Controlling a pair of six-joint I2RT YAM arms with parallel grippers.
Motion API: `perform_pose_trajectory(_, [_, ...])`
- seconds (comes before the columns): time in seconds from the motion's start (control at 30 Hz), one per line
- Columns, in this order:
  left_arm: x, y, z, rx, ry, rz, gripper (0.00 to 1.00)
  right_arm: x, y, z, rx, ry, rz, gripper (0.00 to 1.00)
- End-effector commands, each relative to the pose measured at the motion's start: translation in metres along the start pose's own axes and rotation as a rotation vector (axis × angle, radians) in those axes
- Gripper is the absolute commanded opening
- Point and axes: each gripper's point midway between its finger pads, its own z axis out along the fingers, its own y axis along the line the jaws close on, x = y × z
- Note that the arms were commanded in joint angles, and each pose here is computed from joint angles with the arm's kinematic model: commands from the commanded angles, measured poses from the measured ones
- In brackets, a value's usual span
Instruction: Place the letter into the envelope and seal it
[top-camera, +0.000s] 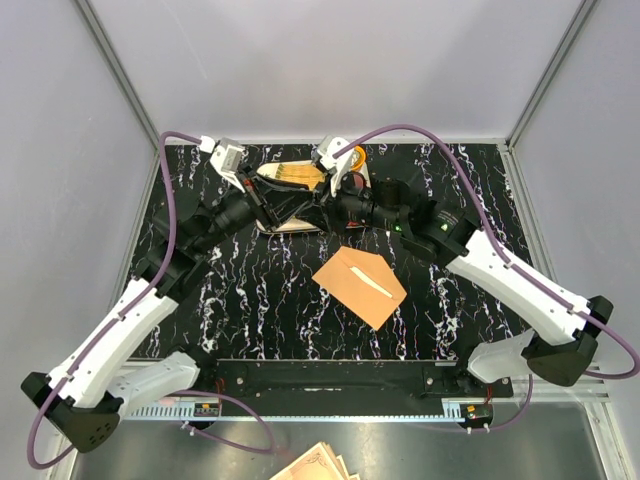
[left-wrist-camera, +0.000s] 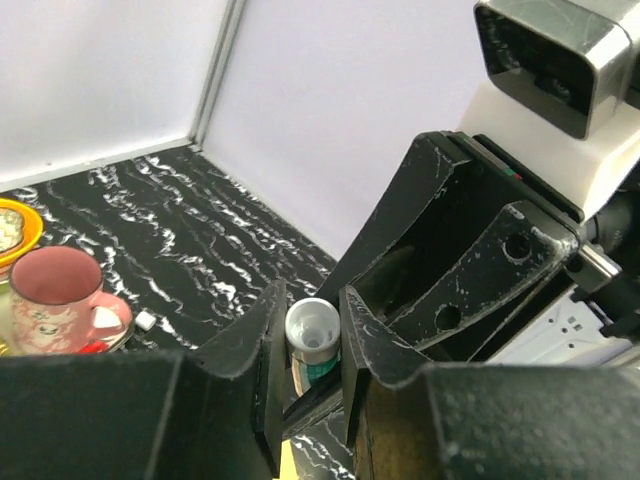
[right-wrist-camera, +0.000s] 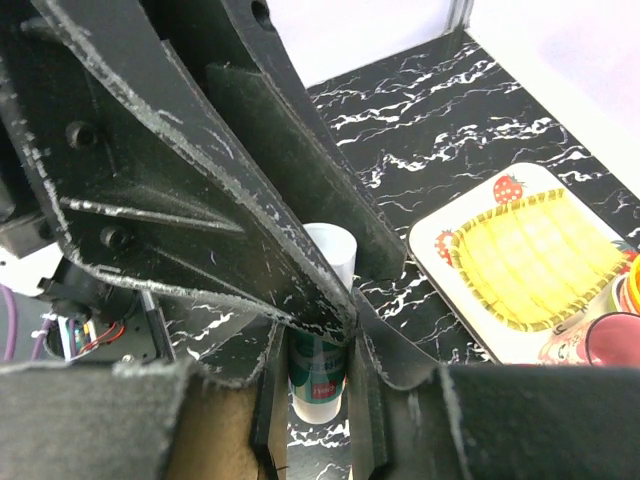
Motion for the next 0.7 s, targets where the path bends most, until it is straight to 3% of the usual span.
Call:
perform_pose_trajectory(0.0, [-0.019, -0.041, -0.017, 0.276, -0.097, 0.023, 0.0, -0.033, 0.018, -0.02, -0.096, -0.089, -0.016, 0.0])
perform_pose_trajectory(0.13, [-0.013, -0.08, -0.035, 0.547, -0.046, 0.002, 0.0, -0.052, 0.055, -0.052, -0.448, -0.179, 0.067, 0.0])
perform_pose_trajectory(0.27, [-0.004, -0.127, -0.063, 0.857, 0.0, 0.12, 0.0, -0.058, 0.082, -0.076, -0.681, -0.172, 0.101, 0.0])
perform_pose_trajectory(0.33, [0.002, -0.141, -0.075, 0.954, 0.069, 0.097, 0.0, -0.062, 0.096, -0.089, -0.796, -0.177, 0.081, 0.0])
perform_pose_trajectory(0.5, [0.009, -0.152, -0.081, 1.077, 0.076, 0.11, 0.02, -0.067, 0.111, -0.1, -0.956, -0.162, 0.159, 0.0])
perform_pose_trajectory(0.53, [0.009, -0.153, -0.082, 1.087, 0.082, 0.106, 0.04, -0.065, 0.111, -0.099, -0.969, -0.146, 0.18, 0.0])
perform_pose_trajectory(0.63, [0.008, -0.154, -0.082, 1.083, 0.071, 0.124, 0.28, -0.066, 0.107, -0.094, -0.942, -0.153, 0.17, 0.0])
perform_pose_trajectory(0.67, [0.007, -0.146, -0.074, 1.029, 0.09, 0.081, 0.4, -0.07, 0.104, -0.092, -0.902, -0.167, 0.158, 0.0])
